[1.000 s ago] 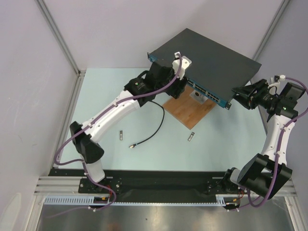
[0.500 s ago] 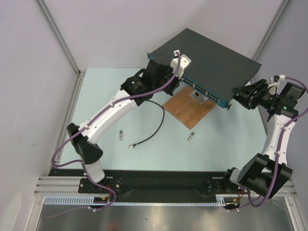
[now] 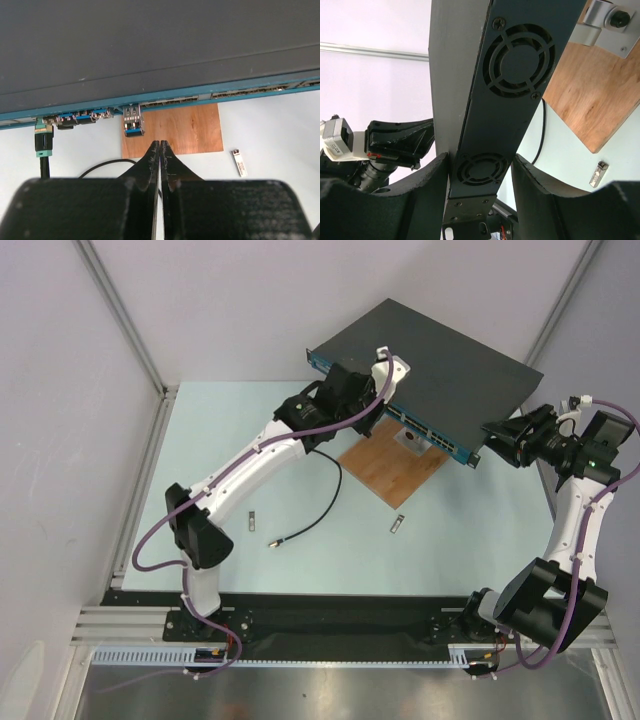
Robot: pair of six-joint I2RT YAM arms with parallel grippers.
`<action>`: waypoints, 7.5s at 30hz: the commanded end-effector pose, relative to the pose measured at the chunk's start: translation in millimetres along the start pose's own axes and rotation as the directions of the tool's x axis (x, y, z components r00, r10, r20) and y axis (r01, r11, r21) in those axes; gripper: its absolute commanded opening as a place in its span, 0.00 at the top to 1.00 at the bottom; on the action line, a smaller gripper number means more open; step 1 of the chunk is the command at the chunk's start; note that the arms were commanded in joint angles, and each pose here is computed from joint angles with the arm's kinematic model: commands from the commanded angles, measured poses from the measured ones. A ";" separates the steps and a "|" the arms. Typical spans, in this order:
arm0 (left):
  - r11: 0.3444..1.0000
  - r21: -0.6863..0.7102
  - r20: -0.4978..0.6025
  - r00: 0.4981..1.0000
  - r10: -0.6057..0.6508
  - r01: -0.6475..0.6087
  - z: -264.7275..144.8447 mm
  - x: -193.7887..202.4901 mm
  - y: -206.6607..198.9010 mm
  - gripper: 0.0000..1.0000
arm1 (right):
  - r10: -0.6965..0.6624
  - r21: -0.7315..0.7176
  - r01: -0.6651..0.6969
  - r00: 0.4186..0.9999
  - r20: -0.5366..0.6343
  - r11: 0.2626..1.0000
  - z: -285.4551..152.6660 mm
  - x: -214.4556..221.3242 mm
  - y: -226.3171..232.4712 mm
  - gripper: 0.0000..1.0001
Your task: Insert the plug into the switch port
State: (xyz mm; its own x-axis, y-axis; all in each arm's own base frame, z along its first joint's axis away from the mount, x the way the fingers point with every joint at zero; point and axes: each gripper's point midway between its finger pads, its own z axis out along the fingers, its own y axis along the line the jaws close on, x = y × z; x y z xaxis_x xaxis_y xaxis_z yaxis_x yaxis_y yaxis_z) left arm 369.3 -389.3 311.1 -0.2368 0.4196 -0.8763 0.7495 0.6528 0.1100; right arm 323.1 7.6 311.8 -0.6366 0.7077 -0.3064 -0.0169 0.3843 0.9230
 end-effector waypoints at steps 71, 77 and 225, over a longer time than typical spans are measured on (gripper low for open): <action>0.999 -0.016 0.065 0.998 -0.027 0.028 10.9 -27.7 26.3 0.98 | -0.103 -0.037 0.101 0.993 -0.059 0.994 5.2 6.7 4.0 1.00; 0.999 -0.028 0.127 0.992 -0.013 0.016 10.9 -48.3 30.1 0.99 | -0.104 -0.035 0.102 0.993 -0.059 0.994 5.0 6.6 2.1 1.00; 0.843 0.088 0.515 0.700 -0.495 0.531 -195.1 -96.4 43.1 1.00 | -0.775 -0.136 0.802 0.598 0.205 0.582 28.7 89.3 227.1 0.12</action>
State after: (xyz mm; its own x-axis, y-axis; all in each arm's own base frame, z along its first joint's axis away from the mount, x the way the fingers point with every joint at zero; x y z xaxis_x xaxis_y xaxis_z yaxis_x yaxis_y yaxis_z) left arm 315.3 -282.7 443.3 -0.2757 -0.2068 -0.9387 0.5365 0.7772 -0.3288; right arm 259.9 162.9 467.9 -0.3591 0.2347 -0.9033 -0.6705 0.6083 0.4247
